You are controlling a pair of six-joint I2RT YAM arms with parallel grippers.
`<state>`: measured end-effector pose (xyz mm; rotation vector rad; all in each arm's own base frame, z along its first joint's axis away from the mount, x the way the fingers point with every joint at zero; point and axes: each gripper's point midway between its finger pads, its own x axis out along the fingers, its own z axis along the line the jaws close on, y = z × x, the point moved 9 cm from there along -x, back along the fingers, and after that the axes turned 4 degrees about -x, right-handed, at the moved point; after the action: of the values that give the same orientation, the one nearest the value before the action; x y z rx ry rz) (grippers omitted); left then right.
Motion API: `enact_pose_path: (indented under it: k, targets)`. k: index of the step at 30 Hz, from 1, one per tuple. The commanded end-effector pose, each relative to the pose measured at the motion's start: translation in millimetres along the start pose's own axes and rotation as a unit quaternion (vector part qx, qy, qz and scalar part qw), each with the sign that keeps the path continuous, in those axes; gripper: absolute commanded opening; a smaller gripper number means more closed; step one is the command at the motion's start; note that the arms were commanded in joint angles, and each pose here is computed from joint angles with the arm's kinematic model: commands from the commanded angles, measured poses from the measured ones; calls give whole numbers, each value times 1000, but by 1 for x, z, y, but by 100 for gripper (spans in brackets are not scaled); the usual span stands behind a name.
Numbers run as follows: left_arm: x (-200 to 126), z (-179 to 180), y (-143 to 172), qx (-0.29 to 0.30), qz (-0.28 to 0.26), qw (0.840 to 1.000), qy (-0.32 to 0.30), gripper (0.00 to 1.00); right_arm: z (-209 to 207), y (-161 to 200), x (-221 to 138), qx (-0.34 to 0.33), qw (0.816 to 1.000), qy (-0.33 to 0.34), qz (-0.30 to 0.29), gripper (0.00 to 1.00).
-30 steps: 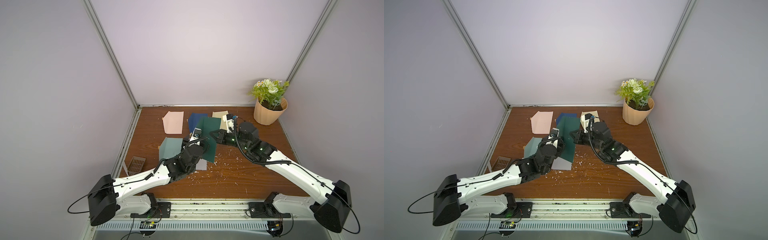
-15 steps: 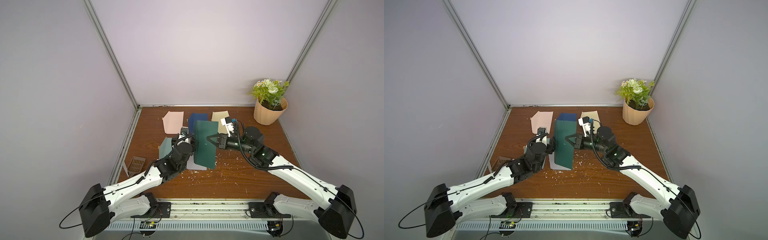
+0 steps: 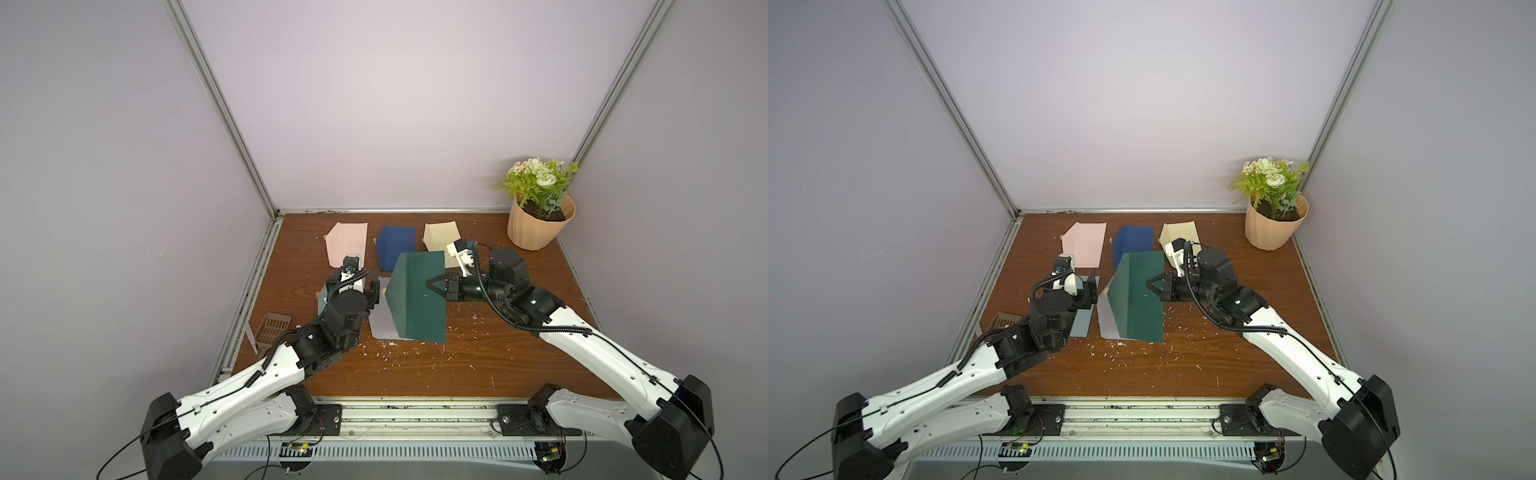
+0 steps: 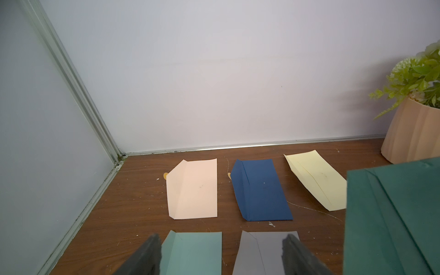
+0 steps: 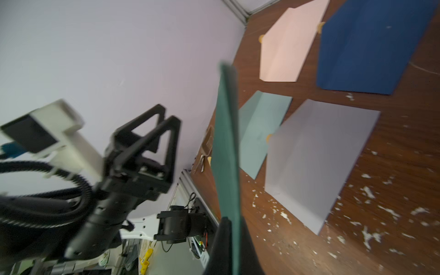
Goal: Open the envelope
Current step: Open the envelope flap on the envelope, then place the envelope at the center of the board.
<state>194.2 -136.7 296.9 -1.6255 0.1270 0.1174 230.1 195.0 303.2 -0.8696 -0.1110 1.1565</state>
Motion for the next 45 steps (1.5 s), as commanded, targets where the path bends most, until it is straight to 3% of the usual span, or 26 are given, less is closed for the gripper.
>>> enact_pose_path:
  k: [1,14,33,36,39,41,45]
  targets:
    - [-5,13,-2,2,-1,1000,-27,81,-34,10,-6,-1,998,46,35,0]
    - [-5,14,5,13,4,999,-30,82,-125,37,43,56,984,81,149,0]
    - [-7,25,10,19,3,999,-43,85,-200,31,50,96,967,145,187,0]
    - [-7,27,10,18,1,999,-45,85,-206,30,44,100,963,168,186,14]
    - [-7,27,10,19,1,999,-48,85,-212,31,36,106,960,188,181,16]
    - [-7,27,10,19,0,999,-47,85,-213,32,34,104,958,194,183,35]
    - [-7,27,11,19,2,999,-45,85,-217,32,29,110,951,226,181,58]
